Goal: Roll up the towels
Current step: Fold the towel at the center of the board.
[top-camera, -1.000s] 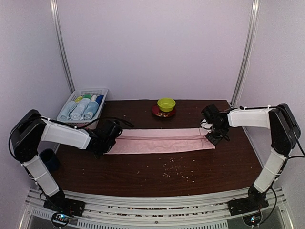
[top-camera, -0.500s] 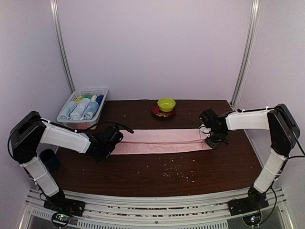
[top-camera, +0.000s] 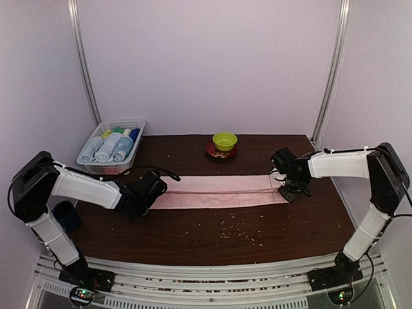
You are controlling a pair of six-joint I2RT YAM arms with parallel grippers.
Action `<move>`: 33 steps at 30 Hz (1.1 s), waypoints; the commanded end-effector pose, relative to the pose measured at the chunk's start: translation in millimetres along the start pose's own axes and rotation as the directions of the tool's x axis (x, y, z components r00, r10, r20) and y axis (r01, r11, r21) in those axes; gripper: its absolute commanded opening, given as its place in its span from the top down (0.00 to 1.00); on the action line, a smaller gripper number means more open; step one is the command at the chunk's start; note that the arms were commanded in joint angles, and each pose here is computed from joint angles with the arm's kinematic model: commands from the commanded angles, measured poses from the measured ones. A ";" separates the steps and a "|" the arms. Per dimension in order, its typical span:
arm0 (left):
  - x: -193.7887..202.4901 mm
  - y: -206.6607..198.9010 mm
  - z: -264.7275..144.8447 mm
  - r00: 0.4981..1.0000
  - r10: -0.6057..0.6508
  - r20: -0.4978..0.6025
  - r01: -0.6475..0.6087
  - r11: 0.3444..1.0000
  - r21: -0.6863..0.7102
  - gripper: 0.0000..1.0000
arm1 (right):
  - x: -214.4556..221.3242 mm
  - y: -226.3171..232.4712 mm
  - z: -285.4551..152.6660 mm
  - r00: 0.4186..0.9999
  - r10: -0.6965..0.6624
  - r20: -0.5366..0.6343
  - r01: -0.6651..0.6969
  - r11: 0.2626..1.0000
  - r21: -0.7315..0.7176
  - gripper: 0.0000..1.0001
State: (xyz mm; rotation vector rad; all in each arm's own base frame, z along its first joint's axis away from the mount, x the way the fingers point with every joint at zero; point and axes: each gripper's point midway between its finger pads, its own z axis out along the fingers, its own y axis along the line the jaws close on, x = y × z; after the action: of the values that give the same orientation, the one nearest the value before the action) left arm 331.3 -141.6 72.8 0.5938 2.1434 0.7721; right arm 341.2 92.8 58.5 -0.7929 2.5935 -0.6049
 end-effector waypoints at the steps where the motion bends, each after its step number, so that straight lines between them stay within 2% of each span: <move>1: 0.8 16.0 -5.6 0.999 -0.043 0.009 0.043 0.997 -0.062 1.00 | 1.9 -5.6 -10.9 1.000 0.016 0.020 -0.016 0.999 0.032 1.00; 8: 4.7 15.8 -6.2 0.999 -0.040 0.007 0.040 0.997 -0.070 1.00 | 2.2 -1.4 -14.7 1.000 0.002 0.030 -0.003 1.000 0.029 1.00; 17: 9.5 8.7 -8.5 1.000 0.010 -0.009 -0.011 0.997 -0.082 1.00 | 15.1 3.5 -8.1 1.000 -0.021 -0.021 0.022 0.999 0.032 1.00; 25: 17.8 4.9 -6.7 0.997 0.047 -0.054 -0.053 0.992 -0.112 1.00 | 21.1 13.7 -2.2 0.997 -0.052 -0.051 0.053 0.998 0.017 0.90; 33: 17.7 7.9 -10.0 0.998 0.025 -0.049 -0.030 0.993 -0.112 0.63 | 27.1 17.5 -0.6 0.996 -0.057 -0.071 0.058 0.998 0.011 0.78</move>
State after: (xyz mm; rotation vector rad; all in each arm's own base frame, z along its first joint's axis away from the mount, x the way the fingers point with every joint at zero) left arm 310.8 -126.7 63.2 0.6051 2.1442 0.9267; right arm 319.3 96.7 49.8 -0.8585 2.6134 -0.6285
